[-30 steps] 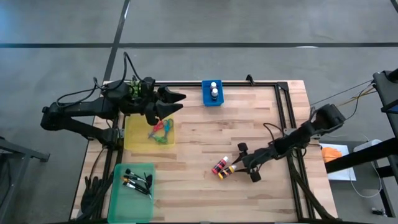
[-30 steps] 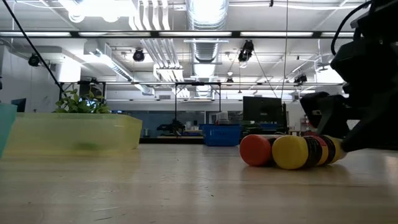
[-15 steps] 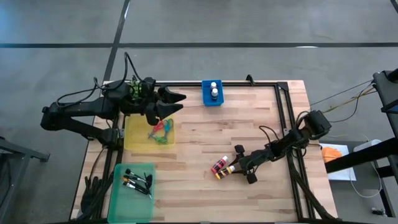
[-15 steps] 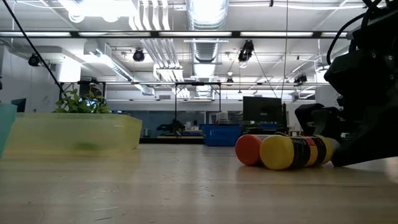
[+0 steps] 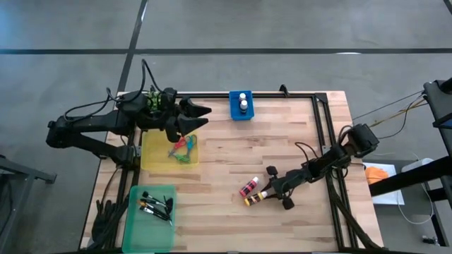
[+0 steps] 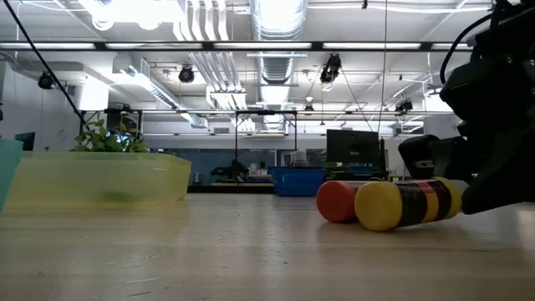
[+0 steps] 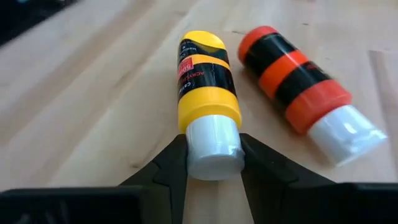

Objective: Pick & Place Paint Supplies
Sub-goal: Put the yellow paint bottle into the blue bin

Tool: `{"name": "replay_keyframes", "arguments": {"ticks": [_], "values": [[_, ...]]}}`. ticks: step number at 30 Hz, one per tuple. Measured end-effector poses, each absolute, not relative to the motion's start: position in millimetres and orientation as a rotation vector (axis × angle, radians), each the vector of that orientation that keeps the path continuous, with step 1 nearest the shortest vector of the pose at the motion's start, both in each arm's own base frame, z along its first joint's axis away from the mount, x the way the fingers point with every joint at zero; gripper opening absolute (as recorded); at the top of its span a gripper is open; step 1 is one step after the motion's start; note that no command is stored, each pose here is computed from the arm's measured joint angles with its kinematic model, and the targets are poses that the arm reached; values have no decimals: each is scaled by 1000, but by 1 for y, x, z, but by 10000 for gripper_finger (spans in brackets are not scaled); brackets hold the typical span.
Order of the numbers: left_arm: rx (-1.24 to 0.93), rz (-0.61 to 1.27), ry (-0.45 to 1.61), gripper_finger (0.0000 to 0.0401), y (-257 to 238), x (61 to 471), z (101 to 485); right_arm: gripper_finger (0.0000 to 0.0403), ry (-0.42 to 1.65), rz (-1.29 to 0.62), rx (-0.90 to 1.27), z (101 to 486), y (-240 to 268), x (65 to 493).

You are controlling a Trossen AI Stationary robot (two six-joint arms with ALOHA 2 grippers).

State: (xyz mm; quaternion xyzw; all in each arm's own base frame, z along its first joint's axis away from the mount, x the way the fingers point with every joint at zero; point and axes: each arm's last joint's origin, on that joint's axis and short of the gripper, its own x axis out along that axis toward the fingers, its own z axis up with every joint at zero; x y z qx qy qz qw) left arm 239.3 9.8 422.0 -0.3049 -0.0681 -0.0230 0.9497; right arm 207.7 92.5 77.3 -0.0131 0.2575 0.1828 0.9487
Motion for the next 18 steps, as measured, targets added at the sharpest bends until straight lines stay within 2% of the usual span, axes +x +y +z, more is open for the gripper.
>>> {"name": "replay_keyframes", "arguments": {"ticks": [4,10,14,18], "values": [[-620,-51,-137,342,10,239,422,112,504,398,63,85,94,209],[-612,-54,-136,342,9,239,422,112,503,350,287,120,96,213],[-584,-57,-134,342,8,239,422,112,595,303,269,161,97,218],[-561,-61,-133,342,8,239,422,112,687,149,188,214,88,221]]}}
